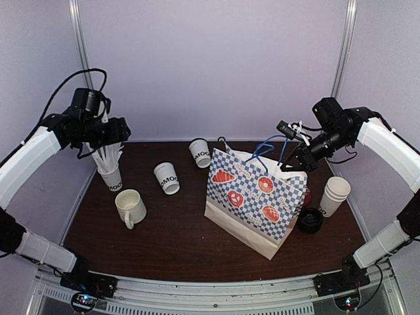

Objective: Pack the takeout coffee

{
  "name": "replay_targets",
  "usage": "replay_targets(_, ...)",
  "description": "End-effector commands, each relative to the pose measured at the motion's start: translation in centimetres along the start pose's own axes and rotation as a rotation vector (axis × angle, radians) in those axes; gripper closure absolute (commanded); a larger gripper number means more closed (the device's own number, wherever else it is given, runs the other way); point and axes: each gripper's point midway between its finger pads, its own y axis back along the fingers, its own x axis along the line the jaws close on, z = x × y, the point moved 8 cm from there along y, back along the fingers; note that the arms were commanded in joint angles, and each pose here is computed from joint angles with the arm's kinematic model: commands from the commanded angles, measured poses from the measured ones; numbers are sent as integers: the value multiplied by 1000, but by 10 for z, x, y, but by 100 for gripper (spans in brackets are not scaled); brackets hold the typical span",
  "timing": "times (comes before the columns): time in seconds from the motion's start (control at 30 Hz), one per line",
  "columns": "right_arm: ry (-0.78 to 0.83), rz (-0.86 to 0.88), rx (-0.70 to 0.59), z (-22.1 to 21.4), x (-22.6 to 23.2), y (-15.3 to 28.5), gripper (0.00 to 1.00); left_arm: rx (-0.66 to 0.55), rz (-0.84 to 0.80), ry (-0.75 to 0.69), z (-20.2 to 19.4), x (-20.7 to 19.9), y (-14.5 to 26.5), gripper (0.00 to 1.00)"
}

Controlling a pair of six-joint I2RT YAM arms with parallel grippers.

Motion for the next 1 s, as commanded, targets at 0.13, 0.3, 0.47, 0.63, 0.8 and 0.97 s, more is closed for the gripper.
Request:
replay_targets(0.13, -1, -15, 13, -3, 0, 3, 99, 186, 26, -44, -61, -79, -89, 19)
replay_targets(0.3, 6, -14, 4, -2, 3, 5, 99, 191, 73, 26, -80, -83, -127, 3)
replay_targets(0.47, 11, -13, 3, -1, 3, 6, 92, 236, 123, 27, -93, -87, -163, 2)
replay_targets(0.63, 18, -16, 3, -1, 3, 7, 83, 277, 142, 86, -107, -91, -188, 2)
replay_targets(0.8, 23, -23, 1, 0, 5, 9, 77, 306, 212, 108, -114, -89, -204, 2)
replay_targets(0.97, 29, -22, -3, 0, 6, 10, 72, 330, 233, 138, -126, -87, -221, 2)
